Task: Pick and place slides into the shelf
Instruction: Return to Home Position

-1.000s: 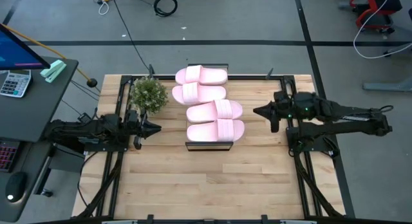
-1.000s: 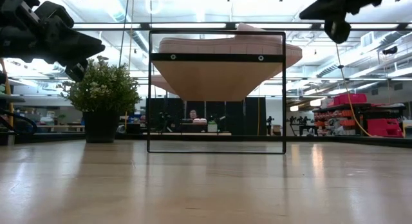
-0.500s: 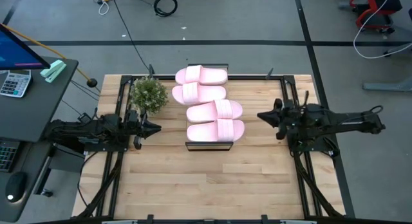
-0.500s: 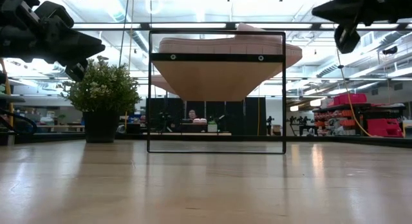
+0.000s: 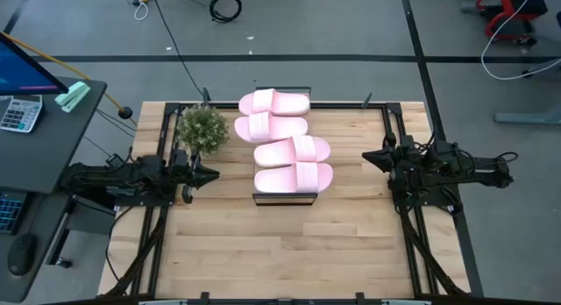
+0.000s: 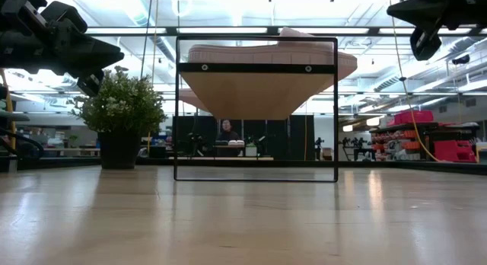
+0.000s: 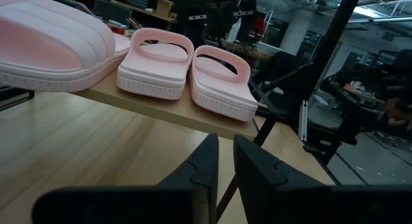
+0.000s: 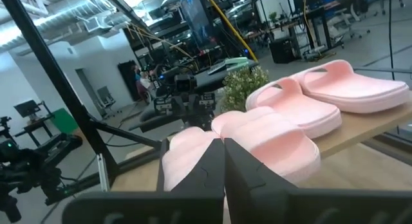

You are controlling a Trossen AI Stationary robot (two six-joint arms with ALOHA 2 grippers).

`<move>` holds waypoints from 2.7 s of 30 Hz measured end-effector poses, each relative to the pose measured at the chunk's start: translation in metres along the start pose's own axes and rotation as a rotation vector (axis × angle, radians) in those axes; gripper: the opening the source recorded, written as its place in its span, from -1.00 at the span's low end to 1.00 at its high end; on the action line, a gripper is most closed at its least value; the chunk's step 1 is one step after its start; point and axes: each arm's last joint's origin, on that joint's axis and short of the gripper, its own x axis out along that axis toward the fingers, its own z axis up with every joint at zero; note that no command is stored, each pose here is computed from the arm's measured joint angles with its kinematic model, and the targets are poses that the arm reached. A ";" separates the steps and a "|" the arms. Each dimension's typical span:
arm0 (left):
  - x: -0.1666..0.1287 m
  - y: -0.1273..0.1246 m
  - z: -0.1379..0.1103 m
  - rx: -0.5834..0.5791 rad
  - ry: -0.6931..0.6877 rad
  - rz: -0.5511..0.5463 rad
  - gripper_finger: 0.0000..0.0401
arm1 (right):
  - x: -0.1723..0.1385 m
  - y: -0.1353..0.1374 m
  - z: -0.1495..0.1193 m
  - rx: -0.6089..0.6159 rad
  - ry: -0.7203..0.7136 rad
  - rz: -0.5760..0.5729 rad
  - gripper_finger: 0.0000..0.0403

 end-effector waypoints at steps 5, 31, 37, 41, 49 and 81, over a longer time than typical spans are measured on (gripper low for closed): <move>0.000 0.000 0.000 0.000 0.000 0.000 -0.70 | -0.002 -0.005 -0.010 0.003 0.005 0.001 -1.00; 0.000 0.000 0.000 0.001 0.000 0.000 -0.68 | 0.011 -0.021 -0.061 0.084 -0.121 0.127 -1.00; 0.000 0.000 0.000 0.000 0.000 0.000 -0.74 | 0.012 -0.024 -0.070 -0.028 -0.031 0.085 -1.00; 0.000 0.000 0.000 0.000 0.000 0.000 -0.74 | 0.012 -0.027 -0.076 -0.078 0.028 0.052 -1.00; 0.000 0.000 0.000 0.000 0.000 0.000 -0.69 | 0.012 -0.028 -0.080 -0.167 0.076 0.071 -1.00; 0.000 0.000 0.000 0.001 0.000 0.000 -0.74 | 0.011 -0.027 -0.083 -0.287 0.110 0.142 -0.91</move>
